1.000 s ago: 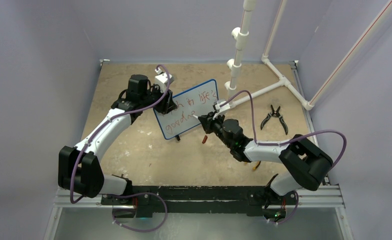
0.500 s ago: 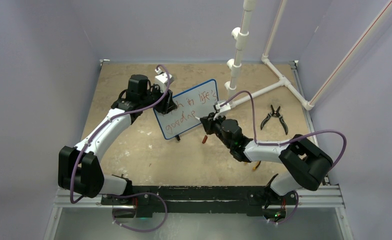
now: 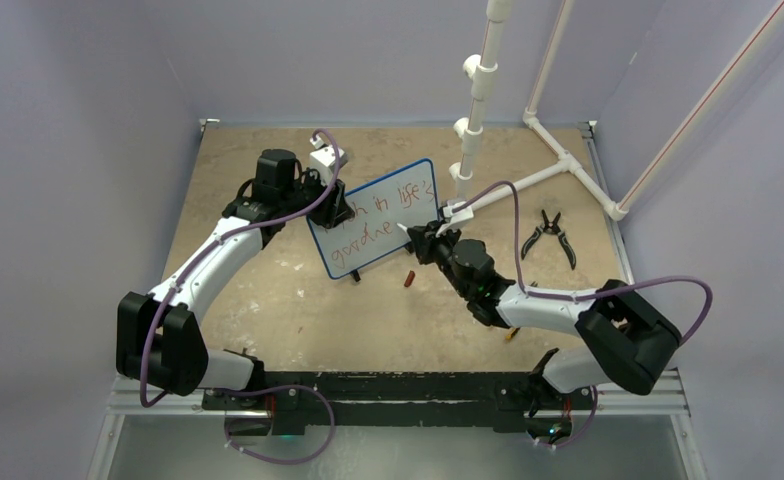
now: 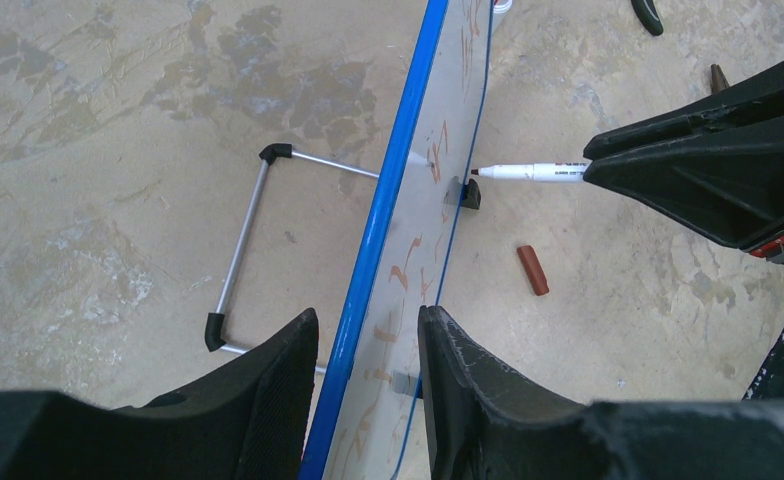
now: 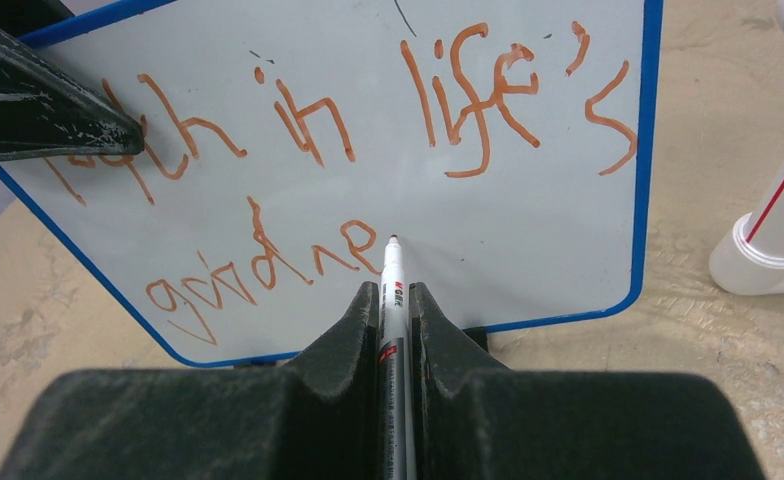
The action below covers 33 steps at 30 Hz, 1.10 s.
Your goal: Write a sentence on the whiteboard
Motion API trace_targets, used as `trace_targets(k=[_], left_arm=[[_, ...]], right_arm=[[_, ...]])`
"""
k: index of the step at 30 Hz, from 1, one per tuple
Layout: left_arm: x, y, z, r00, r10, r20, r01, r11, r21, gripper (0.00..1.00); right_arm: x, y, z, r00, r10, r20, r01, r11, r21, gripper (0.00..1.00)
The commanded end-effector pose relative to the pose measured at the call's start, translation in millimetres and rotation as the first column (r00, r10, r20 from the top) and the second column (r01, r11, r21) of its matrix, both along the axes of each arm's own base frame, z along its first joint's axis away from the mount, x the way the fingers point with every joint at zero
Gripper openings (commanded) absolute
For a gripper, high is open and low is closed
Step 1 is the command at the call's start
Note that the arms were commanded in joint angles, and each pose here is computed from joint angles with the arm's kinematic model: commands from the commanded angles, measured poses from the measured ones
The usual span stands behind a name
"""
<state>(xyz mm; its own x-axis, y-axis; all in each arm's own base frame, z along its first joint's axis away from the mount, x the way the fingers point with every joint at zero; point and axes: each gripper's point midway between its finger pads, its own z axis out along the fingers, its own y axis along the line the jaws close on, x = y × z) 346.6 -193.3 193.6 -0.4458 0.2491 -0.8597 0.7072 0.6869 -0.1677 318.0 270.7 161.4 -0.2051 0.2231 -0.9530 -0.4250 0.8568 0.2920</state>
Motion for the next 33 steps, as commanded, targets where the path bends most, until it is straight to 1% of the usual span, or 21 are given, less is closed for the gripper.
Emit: trace_targets(k=[1, 13, 18, 21, 26, 33], left_arm=[[-3, -4, 17, 0.997, -0.037, 0.069, 0.038, 0.999, -0.018, 0.0], [-3, -4, 17, 0.997, -0.04, 0.071, 0.041, 0.999, -0.019, 0.0], [-3, -4, 17, 0.997, -0.038, 0.068, 0.04, 0.999, -0.019, 0.0], [-3, -4, 17, 0.997, -0.038, 0.069, 0.04, 0.999, -0.018, 0.0], [-3, -4, 17, 0.997, -0.038, 0.068, 0.039, 0.999, -0.019, 0.0], [-3, -4, 17, 0.997, -0.038, 0.07, 0.04, 0.999, -0.019, 0.0]], right_arm=[[10, -3, 19, 0.998, -0.032, 0.054, 0.03, 0.999, 0.028, 0.0], [18, 4, 27, 0.997, -0.02, 0.076, 0.017, 0.999, 0.044, 0.0], [16, 10, 24, 0.997, 0.02, 0.079, -0.022, 0.999, 0.026, 0.0], [18, 10, 23, 0.996, 0.019, 0.09, -0.021, 1.0, 0.011, 0.0], [11, 11, 9, 0.998, 0.041, 0.051, -0.041, 0.999, 0.005, 0.0], [10, 2, -9, 1.0, -0.002, -0.014, 0.002, 1.0, -0.008, 0.0]])
